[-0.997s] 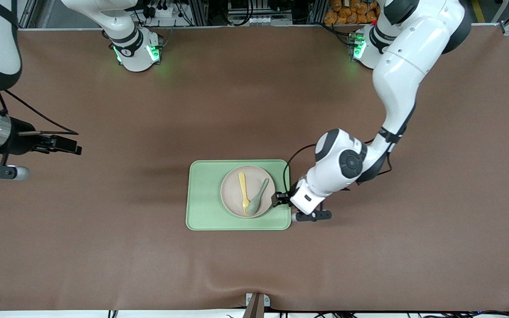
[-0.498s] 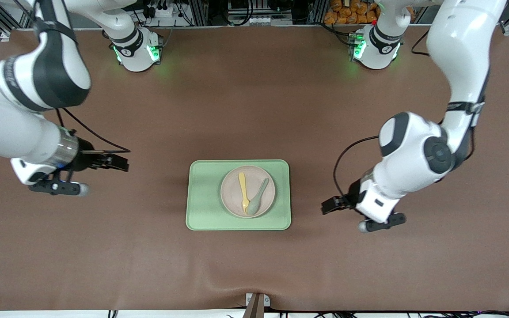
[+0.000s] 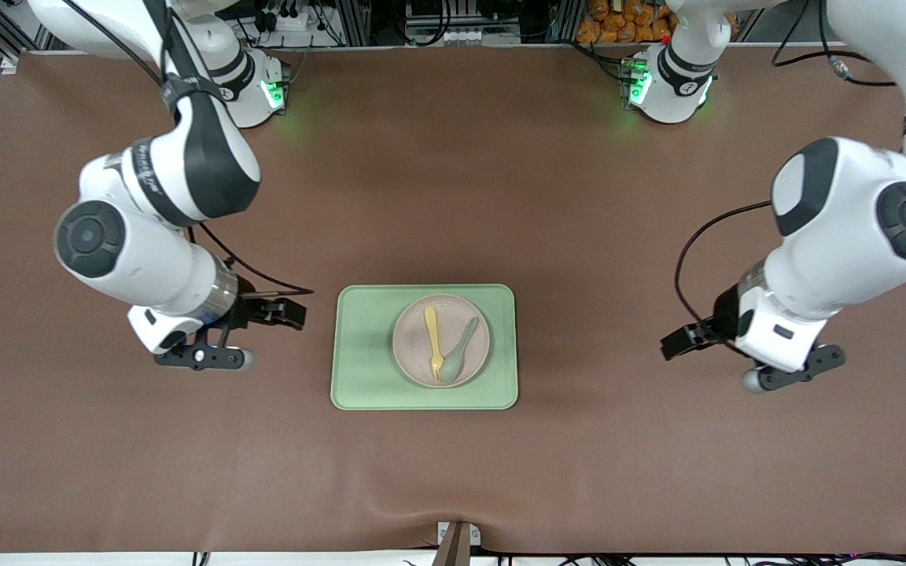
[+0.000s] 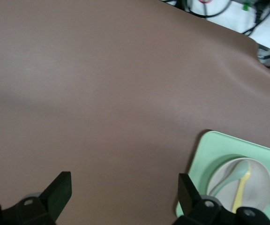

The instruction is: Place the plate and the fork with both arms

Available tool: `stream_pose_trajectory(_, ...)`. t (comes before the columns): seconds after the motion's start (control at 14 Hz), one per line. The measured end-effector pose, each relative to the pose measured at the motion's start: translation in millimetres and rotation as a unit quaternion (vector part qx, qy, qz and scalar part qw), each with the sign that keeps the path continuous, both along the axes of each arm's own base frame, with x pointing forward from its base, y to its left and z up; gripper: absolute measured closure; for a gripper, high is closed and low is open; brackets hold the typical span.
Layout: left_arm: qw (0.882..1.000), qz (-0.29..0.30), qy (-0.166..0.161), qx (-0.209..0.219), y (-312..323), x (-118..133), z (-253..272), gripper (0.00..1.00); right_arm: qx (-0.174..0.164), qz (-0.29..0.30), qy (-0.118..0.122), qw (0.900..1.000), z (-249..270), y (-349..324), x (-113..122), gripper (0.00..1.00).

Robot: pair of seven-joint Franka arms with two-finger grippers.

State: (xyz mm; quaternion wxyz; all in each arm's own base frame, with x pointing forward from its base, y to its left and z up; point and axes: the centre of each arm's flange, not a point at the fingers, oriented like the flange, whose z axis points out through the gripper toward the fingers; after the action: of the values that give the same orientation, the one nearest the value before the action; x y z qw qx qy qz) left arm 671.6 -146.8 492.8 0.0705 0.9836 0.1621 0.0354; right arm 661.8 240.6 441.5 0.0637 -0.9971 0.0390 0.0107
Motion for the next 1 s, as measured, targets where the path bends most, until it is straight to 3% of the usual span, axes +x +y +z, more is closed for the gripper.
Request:
stream_pose_trajectory(0.43,0.998,-0.018,0.033,0.041,35.8,-23.6,33.4,0.0,0.002,0.012,-0.019,1.0,-95.3,129.1,-11.0,0.0)
stream_pose_trajectory(0.64,0.997,-0.043,0.036,0.056,44.9,-38.1,40.2,0.0,0.009,0.026,-0.041,0.999,-130.8,175.1,-21.2,0.0)
stream_pose_trajectory(0.78,0.995,-0.061,0.035,0.068,61.3,-50.4,47.8,0.0,0.003,0.038,-0.043,0.998,-147.7,193.3,-30.9,0.0)
stream_pose_trajectory(1.0,0.993,-0.08,0.033,0.082,82.5,-66.8,57.9,0.0,-0.026,0.06,-0.045,0.997,-175.2,203.3,-39.0,0.11)
